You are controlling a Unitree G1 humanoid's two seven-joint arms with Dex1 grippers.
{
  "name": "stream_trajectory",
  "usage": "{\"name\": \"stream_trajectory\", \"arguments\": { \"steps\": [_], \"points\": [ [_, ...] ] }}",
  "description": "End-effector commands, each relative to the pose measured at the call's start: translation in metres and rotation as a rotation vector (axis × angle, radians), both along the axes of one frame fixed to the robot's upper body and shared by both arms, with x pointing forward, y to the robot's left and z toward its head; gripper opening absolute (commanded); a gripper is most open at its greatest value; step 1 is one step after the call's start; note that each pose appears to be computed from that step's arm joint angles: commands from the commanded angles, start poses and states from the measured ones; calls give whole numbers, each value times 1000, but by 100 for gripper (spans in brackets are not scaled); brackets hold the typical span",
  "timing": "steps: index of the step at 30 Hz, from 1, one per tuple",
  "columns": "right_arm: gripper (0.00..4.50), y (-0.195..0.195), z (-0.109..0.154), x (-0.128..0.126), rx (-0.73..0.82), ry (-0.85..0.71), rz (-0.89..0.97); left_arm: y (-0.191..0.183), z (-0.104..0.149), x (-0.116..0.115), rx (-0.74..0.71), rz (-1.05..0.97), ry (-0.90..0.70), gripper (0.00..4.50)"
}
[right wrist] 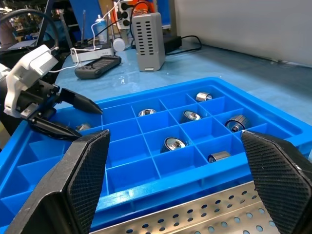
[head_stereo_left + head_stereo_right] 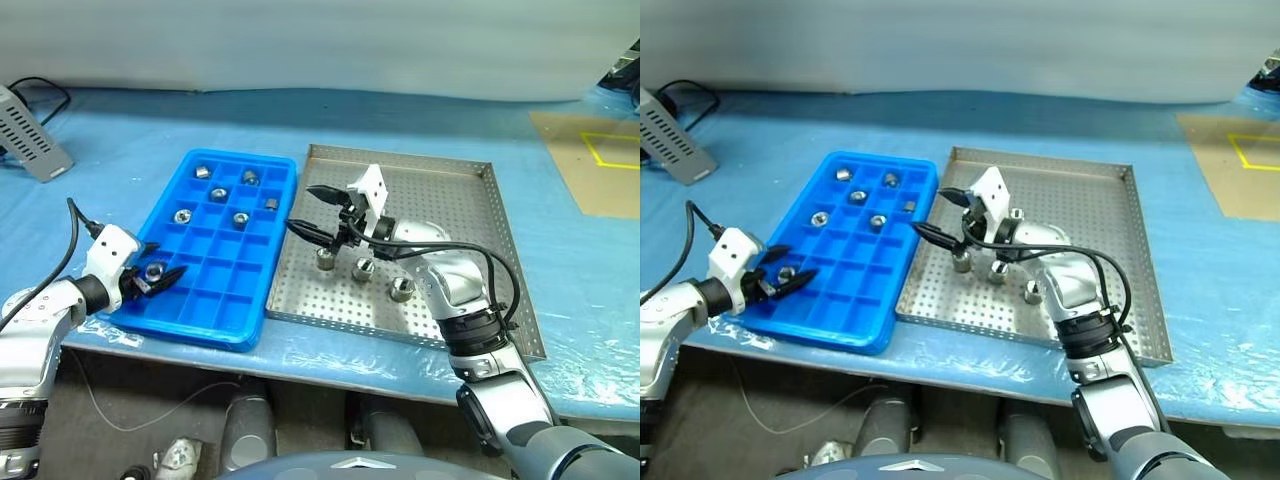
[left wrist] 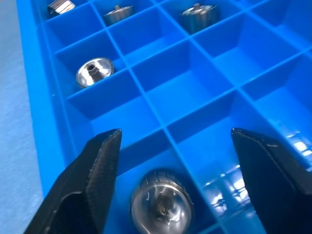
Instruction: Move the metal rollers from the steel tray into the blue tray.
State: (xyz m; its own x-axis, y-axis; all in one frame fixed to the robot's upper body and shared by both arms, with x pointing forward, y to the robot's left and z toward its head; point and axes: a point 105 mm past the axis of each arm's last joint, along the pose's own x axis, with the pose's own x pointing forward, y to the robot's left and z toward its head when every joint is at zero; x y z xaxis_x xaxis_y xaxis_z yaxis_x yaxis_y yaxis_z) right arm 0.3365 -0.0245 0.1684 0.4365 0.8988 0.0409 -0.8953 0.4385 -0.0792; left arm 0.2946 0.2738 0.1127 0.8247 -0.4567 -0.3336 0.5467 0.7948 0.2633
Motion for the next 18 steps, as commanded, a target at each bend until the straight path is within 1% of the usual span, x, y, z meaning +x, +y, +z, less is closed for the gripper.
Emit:
{"name": "stream_trajectory", "arguments": {
  "steps": [1,4,6,9,11,15,18],
  "points": [
    [450,-3,5,-1,26,-34,-17,4,26,8,36,-8,-78,367],
    [450,-5,1,0,27,-32,-35,3,34,14,44,-14,-99,367],
    [450,-8,-1,0,31,-24,-48,-2,44,18,27,-37,-131,367],
    [450,-10,-3,0,41,-14,-64,-22,66,25,-45,-96,-179,367],
    [450,-12,-3,1,43,-19,-75,-37,73,29,-69,-147,-196,367],
    [450,-22,0,6,40,-51,-134,-77,74,40,-93,-267,-208,367],
    [450,-46,10,15,98,-55,-242,-114,70,49,-98,-371,-199,367]
  ]
}}
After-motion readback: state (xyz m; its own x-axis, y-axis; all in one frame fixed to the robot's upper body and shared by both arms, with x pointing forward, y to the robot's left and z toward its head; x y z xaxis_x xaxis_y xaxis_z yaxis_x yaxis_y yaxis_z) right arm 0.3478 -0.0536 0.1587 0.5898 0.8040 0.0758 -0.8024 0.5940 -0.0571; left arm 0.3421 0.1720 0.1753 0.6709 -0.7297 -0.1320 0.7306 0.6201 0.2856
